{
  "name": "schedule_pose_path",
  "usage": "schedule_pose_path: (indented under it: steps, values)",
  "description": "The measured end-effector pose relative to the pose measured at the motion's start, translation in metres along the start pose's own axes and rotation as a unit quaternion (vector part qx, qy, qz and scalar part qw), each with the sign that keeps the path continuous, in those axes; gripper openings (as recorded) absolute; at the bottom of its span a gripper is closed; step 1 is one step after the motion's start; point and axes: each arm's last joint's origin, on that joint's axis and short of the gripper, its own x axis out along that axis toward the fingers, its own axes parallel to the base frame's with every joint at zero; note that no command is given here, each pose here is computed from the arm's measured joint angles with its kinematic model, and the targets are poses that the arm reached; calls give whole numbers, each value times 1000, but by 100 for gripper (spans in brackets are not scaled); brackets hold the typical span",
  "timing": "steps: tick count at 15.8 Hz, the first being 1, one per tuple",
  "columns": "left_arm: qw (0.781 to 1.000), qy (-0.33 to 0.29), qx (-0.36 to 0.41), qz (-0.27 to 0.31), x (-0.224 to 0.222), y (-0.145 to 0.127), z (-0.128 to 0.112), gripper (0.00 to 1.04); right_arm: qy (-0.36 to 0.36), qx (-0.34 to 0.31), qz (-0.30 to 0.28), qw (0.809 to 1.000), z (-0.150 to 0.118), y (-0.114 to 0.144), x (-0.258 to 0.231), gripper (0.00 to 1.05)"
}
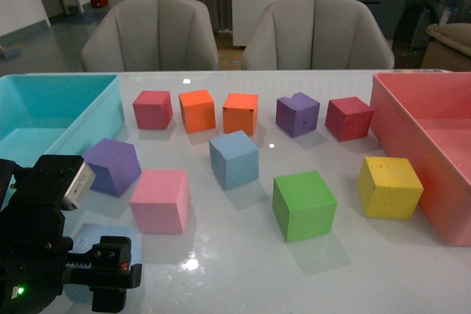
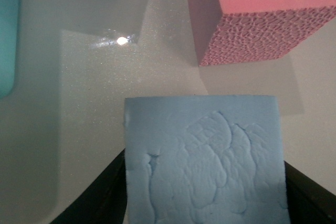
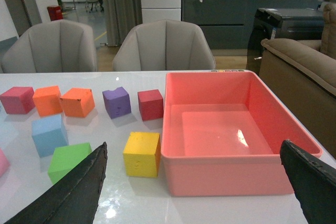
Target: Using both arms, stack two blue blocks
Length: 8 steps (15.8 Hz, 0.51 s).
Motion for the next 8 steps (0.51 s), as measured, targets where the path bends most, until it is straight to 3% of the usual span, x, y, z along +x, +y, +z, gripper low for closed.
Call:
schedule_pose_path:
  steps: [3, 6, 8]
  values:
    - [1000, -7, 5, -4, -7, -3, 5, 49, 0, 0, 0, 1000, 0, 0, 0, 98]
    - [999, -32, 23, -13, -23, -13, 26, 43, 0, 0, 0, 1000, 0, 0, 0, 98]
    - [998, -52, 39, -25, -26, -31, 52, 41, 0, 0, 0, 1000, 0, 0, 0, 98]
